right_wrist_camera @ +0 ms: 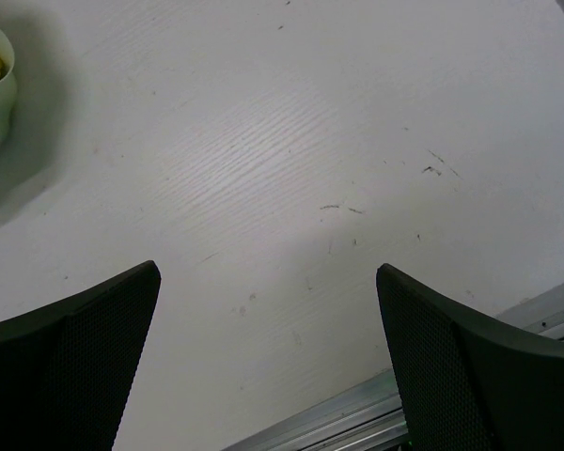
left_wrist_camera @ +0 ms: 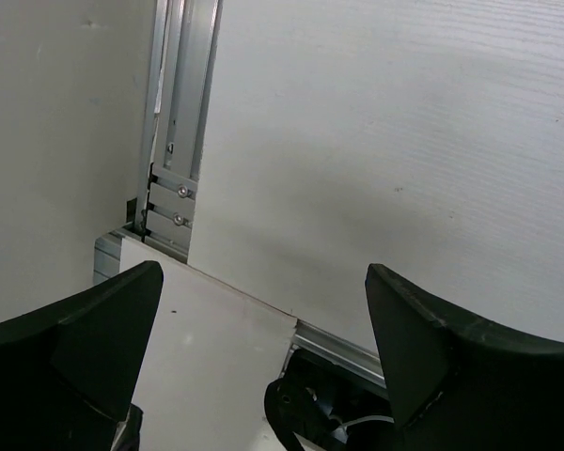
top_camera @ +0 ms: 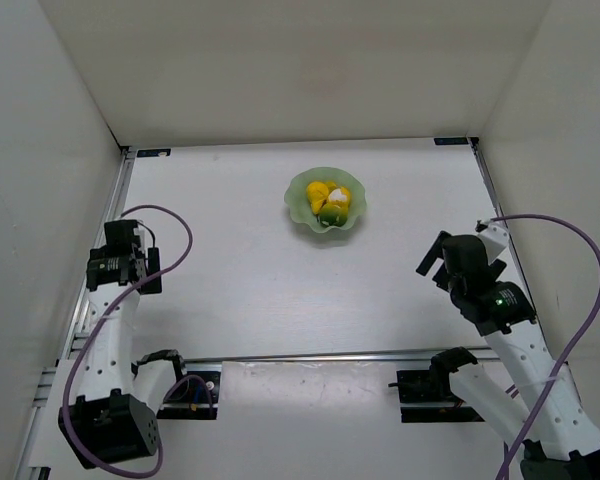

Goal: Place and organize the fake fruits in the fruit bowl

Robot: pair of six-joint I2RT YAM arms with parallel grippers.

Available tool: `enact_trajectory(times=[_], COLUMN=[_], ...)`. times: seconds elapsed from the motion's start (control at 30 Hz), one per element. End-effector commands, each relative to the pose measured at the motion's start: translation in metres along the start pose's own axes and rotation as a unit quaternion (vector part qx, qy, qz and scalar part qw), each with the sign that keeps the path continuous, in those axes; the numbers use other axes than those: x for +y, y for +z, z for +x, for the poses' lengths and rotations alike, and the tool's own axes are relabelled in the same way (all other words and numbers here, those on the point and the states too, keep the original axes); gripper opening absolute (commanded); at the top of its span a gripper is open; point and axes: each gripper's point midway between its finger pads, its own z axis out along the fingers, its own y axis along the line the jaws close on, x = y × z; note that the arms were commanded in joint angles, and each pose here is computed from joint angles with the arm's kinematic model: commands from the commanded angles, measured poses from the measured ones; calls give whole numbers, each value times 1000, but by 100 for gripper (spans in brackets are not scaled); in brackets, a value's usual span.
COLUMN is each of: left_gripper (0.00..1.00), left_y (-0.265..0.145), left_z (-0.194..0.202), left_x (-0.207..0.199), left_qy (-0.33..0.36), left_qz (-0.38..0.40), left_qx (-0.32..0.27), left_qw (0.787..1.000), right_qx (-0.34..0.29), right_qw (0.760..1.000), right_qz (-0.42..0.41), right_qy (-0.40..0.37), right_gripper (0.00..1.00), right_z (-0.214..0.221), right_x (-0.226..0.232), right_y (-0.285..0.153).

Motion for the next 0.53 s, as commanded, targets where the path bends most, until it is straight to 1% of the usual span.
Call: enact_trajectory(times=[0.0, 0.2, 0.37, 0.4, 0.47, 0.5], left_gripper=[100, 100, 100, 100, 100, 100], left_y=[-5, -15, -15, -18, -23, -29], left_z=[7, 3, -2, -4, -9, -17], left_x=[2, 0, 0, -2, -7, -6], left_qy=[-17, -29, -34, -34, -34, -34], left_qz=[-1, 15, 15, 26, 46, 51], left_qx=[-2, -21, -20, -23, -40, -61], left_qw=[1000, 999, 999, 999, 998, 996], right_qx=[-1, 10, 11, 15, 14, 25], right_qw=[1000, 999, 999, 999, 999, 999], right_qz=[-2, -16, -8, -4, -5, -10], right_qy=[26, 36, 42, 39, 44, 42], right_gripper=[100, 100, 100, 100, 100, 100], right_z=[0, 6, 14, 19, 20, 26], right_x=[1, 4, -6, -10, -11, -9], right_y=[-1, -4, -7, -7, -7, -6])
